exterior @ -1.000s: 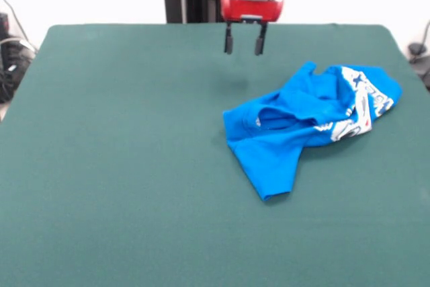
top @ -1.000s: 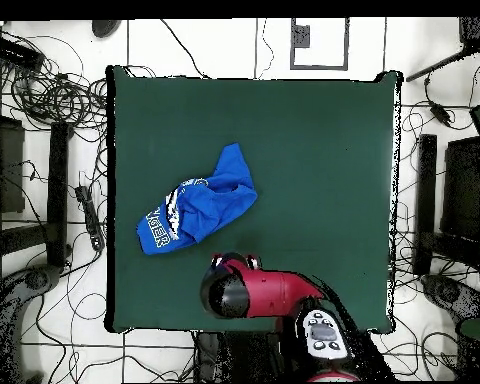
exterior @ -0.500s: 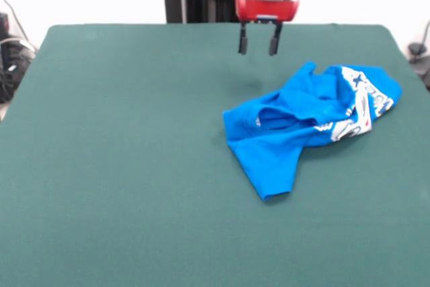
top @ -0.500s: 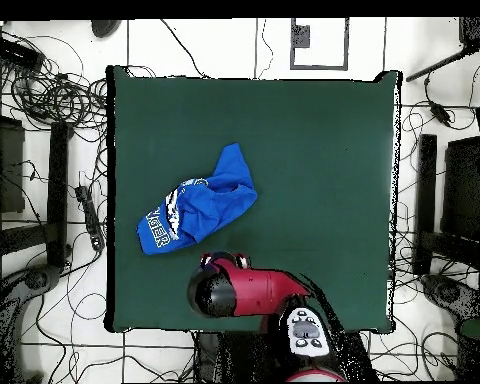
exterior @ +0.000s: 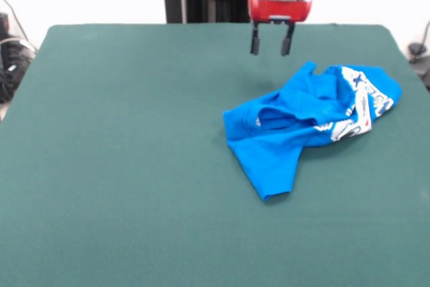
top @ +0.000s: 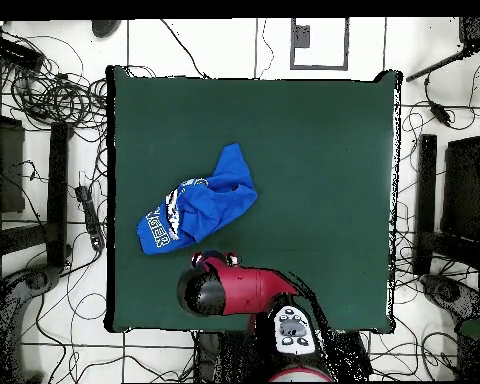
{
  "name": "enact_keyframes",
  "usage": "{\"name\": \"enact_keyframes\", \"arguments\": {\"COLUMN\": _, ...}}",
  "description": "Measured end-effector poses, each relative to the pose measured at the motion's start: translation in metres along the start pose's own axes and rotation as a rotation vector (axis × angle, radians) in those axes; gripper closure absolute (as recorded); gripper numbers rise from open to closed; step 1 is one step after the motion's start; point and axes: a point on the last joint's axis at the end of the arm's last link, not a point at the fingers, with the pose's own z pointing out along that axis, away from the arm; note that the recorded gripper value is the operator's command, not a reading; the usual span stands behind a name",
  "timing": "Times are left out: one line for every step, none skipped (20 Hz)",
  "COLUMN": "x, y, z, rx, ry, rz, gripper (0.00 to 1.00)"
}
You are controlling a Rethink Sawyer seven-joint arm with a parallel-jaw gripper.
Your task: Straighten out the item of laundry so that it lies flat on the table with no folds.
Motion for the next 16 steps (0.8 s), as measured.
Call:
{"name": "enact_keyframes", "arguments": {"x": 0.0, "y": 0.002, "z": 0.0, "rx": -0.001, "ry": 0.0, "rz": 0.0, "gripper": 0.0}}
{"name": "enact_keyframes", "arguments": {"x": 0.0, "y": 0.004, "z": 0.0, "rx": -0.001, "ry": 0.0, "rz": 0.0, "gripper": 0.0}}
{"name": "enact_keyframes", "arguments": {"x": 0.0, "y": 0.005, "z": 0.0, "rx": -0.002, "ry": 0.0, "rz": 0.0, "gripper": 0.0}}
{"name": "enact_keyframes", "arguments": {"x": 0.0, "y": 0.009, "z": 0.0, "rx": -0.003, "ry": 0.0, "rz": 0.0, "gripper": 0.0}}
{"name": "enact_keyframes", "arguments": {"x": 0.0, "y": 0.01, "z": 0.0, "rx": -0.004, "ry": 0.0, "rz": 0.0, "gripper": 0.0}}
{"name": "enact_keyframes", "arguments": {"x": 0.0, "y": 0.017, "z": -0.001, "rx": -0.006, "ry": 0.0, "rz": 0.0, "gripper": 0.0}}
{"name": "enact_keyframes", "arguments": {"x": -0.001, "y": 0.019, "z": -0.001, "rx": -0.007, "ry": 0.0, "rz": 0.001, "gripper": 0.0}}
{"name": "enact_keyframes", "arguments": {"x": 0.0, "y": 0.021, "z": -0.001, "rx": -0.008, "ry": 0.001, "rz": 0.001, "gripper": 0.0}}
{"name": "enact_keyframes", "arguments": {"x": -0.001, "y": 0.023, "z": -0.001, "rx": -0.008, "ry": 0.001, "rz": 0.003, "gripper": 0.0}}
{"name": "enact_keyframes", "arguments": {"x": 0.0, "y": 0.025, "z": -0.001, "rx": -0.009, "ry": 0.002, "rz": 0.003, "gripper": 0.0}}
{"name": "enact_keyframes", "arguments": {"x": 0.0, "y": 0.029, "z": -0.001, "rx": -0.011, "ry": 0.003, "rz": 0.004, "gripper": 0.0}}
{"name": "enact_keyframes", "arguments": {"x": 0.0, "y": 0.031, "z": 0.0, "rx": -0.012, "ry": 0.004, "rz": 0.005, "gripper": 0.0}}
{"name": "enact_keyframes", "arguments": {"x": 0.0, "y": 0.032, "z": 0.0, "rx": -0.012, "ry": 0.004, "rz": 0.006, "gripper": 0.0}}
{"name": "enact_keyframes", "arguments": {"x": 0.0, "y": 0.034, "z": 0.0, "rx": -0.013, "ry": 0.005, "rz": 0.007, "gripper": 0.0}}
{"name": "enact_keyframes", "arguments": {"x": 0.0, "y": 0.035, "z": 0.0, "rx": -0.013, "ry": 0.005, "rz": 0.008, "gripper": 0.0}}
{"name": "enact_keyframes", "arguments": {"x": 0.0, "y": 0.037, "z": 0.0, "rx": -0.014, "ry": 0.004, "rz": 0.011, "gripper": 0.0}}
